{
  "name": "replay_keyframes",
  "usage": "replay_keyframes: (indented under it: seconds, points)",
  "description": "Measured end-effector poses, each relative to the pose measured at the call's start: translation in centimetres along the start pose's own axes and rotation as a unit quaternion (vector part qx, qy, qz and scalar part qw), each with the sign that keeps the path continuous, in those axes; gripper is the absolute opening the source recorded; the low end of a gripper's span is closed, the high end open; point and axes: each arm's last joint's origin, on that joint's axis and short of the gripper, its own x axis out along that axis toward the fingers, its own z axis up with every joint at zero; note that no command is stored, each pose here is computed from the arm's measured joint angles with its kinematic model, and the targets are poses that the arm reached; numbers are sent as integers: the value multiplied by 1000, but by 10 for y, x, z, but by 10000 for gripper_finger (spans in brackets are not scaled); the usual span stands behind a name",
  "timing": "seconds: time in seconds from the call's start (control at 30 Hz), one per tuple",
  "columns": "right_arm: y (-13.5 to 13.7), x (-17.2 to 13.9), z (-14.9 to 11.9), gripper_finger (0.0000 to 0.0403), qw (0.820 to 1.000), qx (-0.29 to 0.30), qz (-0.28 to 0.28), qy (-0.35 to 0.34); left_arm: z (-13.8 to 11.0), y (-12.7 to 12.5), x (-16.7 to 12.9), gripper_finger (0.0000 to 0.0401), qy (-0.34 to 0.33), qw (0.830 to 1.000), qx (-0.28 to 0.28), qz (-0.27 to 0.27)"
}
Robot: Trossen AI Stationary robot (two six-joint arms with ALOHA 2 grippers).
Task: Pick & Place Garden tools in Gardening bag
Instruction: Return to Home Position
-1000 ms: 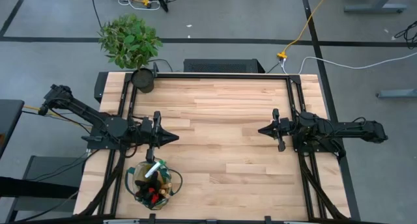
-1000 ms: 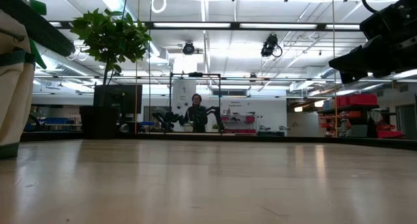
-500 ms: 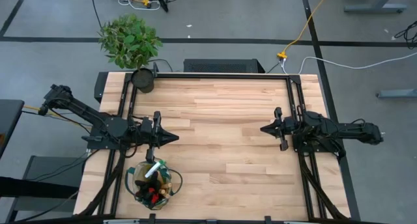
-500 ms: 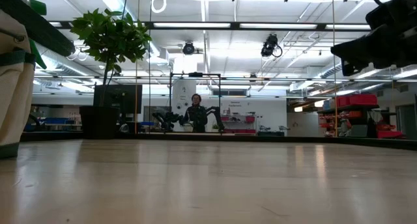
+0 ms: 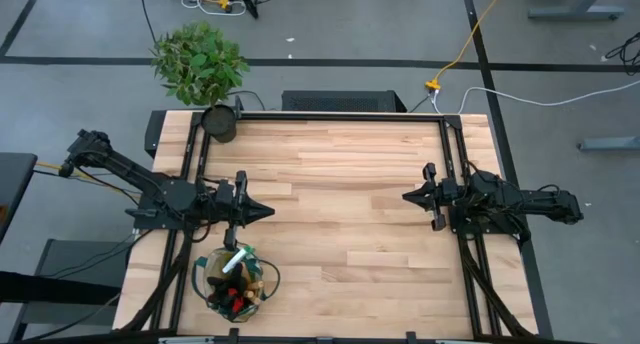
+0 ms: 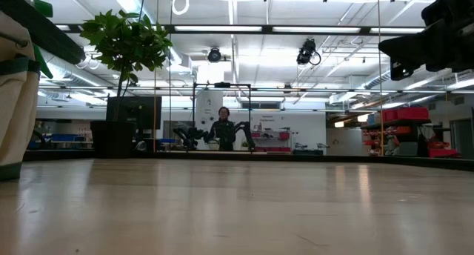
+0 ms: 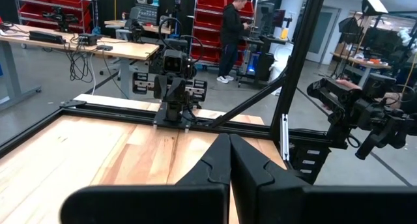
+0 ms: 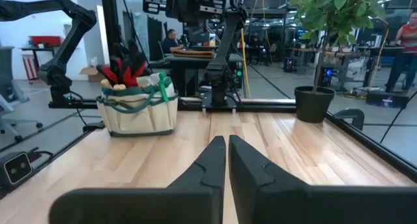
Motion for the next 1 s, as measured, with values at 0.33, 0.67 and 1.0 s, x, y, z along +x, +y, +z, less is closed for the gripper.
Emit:
replay_keyframes:
  seconds: [0.33, 0.67, 1.0]
  points:
    - [0, 0, 0, 23, 1000, 0, 0, 0, 1, 1, 1, 2, -6, 1000, 17, 3]
    - [0, 0, 0, 23, 1000, 0, 0, -1, 2, 15, 7, 2, 9, 998, 47, -34]
    - [0, 0, 0, 23, 1000, 0, 0, -1, 6, 35, 14, 2, 10, 994, 87, -60]
